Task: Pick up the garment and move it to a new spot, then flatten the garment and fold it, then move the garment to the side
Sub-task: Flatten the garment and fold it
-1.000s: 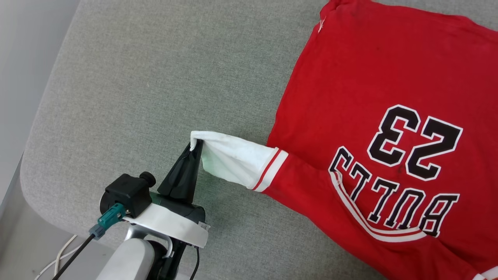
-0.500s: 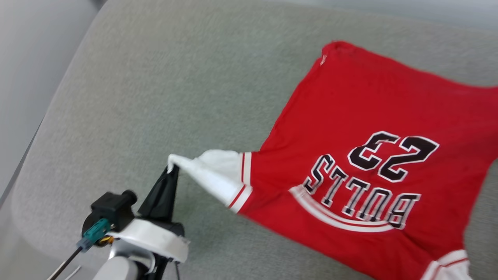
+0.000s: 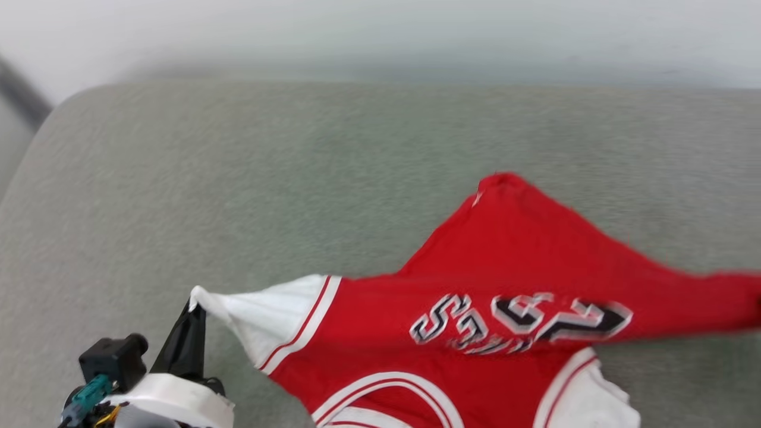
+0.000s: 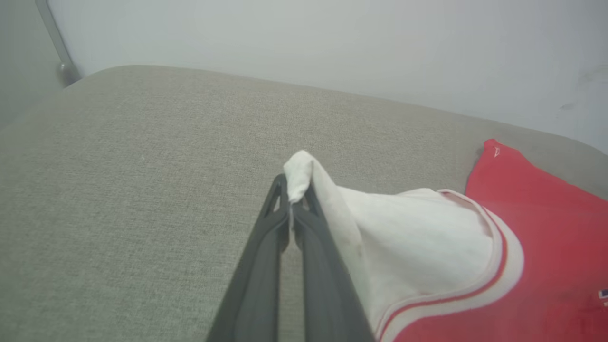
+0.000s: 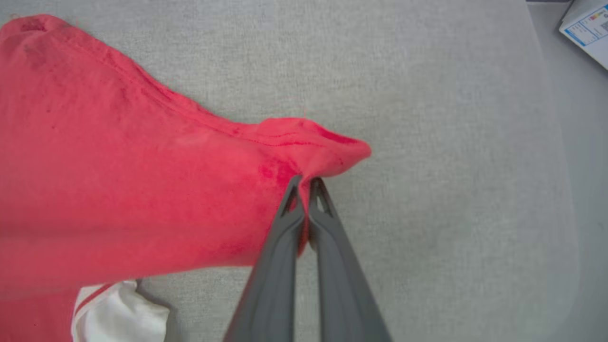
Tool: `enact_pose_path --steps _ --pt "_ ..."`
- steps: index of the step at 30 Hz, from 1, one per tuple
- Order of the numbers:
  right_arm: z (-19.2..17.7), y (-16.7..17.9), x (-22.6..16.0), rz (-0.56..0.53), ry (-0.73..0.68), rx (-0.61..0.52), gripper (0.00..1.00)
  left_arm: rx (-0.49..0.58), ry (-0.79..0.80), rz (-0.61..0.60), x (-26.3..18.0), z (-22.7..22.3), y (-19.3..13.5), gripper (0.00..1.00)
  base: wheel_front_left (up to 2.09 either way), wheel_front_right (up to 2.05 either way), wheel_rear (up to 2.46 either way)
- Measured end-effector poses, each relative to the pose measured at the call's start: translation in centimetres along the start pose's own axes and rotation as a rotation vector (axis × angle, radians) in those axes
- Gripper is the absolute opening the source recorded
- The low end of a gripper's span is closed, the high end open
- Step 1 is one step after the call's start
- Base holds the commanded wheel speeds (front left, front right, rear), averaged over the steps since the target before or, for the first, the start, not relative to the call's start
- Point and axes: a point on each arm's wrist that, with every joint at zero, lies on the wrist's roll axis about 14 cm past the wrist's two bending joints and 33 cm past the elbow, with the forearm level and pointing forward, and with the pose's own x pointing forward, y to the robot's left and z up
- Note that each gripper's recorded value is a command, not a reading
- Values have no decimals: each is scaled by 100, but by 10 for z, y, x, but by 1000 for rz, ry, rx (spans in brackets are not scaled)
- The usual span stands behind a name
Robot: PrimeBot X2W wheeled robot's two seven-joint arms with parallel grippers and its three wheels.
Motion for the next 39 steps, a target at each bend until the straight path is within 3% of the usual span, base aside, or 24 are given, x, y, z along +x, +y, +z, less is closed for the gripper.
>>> enact_pose_path --steps 7,12,13,14,17,23,27,32,39 --pt "-133 -15 -41 -39 189 135 0 1 20 -64 8 -2 -23 0 0 0 0" --pt "-187 4 -49 1 285 249 0 20 44 -110 14 -6 -38 0 0 0 0" --pt "-190 6 -49 4 284 258 25 22 49 -113 15 -7 -39 0 0 0 0" --pt "-189 7 -48 6 271 263 100 22 53 -118 16 -8 -41 0 0 0 0" --pt "-172 5 -44 4 155 282 100 22 58 -125 17 -9 -43 0 0 0 0" --pt "-76 -10 -42 -30 -303 260 100 20 61 -126 18 -8 -44 0 0 0 0" --pt "-27 -5 -38 -9 -482 218 100 15 51 -128 22 -4 -45 0 0 0 0" --pt "15 31 -12 109 -462 86 100 17 30 -144 31 3 -49 0 0 0 0" --pt "33 98 28 273 -184 -183 100 23 9 -169 43 9 -53 0 0 0 0"
